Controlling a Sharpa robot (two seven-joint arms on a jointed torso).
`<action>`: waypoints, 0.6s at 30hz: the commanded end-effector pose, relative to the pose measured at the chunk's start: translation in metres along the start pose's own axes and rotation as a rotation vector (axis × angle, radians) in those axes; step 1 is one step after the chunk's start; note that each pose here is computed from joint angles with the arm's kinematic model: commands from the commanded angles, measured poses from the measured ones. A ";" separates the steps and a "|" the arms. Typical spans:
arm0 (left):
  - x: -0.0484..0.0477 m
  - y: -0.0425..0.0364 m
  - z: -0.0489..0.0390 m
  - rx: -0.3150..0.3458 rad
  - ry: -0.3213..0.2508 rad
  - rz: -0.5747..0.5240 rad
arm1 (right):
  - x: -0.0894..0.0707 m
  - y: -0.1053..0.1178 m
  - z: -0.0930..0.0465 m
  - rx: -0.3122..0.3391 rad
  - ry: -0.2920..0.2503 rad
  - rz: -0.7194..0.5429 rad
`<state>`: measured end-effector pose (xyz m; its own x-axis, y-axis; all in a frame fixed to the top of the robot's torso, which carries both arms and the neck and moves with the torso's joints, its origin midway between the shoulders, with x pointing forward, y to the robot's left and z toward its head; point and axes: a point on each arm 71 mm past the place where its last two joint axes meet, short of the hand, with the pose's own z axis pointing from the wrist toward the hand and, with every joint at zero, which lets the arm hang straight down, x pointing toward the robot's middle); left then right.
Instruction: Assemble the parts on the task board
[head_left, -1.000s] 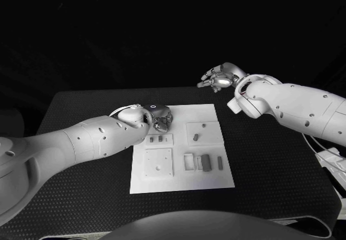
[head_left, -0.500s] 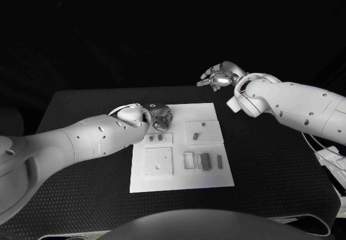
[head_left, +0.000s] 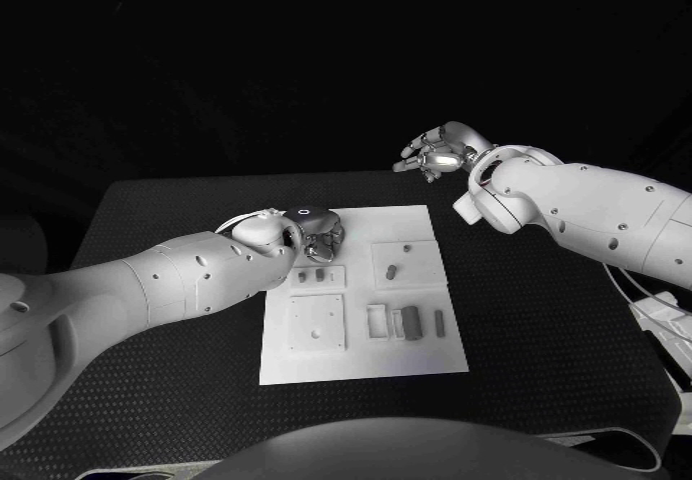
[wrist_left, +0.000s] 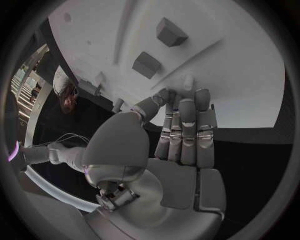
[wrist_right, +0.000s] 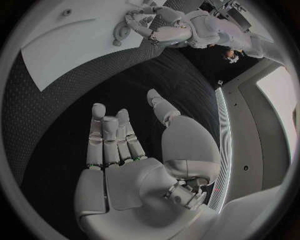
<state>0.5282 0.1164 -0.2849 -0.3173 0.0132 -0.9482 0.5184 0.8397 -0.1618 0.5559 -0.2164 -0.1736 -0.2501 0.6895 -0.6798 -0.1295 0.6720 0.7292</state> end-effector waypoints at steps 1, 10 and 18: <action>0.0126 -0.0005 -0.0038 0.023 0.005 -0.054 | 0.001 0.001 0.000 -0.012 0.011 -0.001; 0.0056 0.0042 -0.0085 0.029 -0.062 -0.135 | 0.000 0.000 0.000 -0.011 0.009 -0.001; -0.0103 0.0086 -0.0122 0.024 -0.105 -0.172 | -0.001 0.000 -0.001 -0.010 0.007 -0.002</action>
<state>0.5266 0.1314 -0.2758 -0.3192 -0.1543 -0.9350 0.4800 0.8244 -0.2999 0.5557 -0.2186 -0.1735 -0.2480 0.6897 -0.6803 -0.1277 0.6728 0.7287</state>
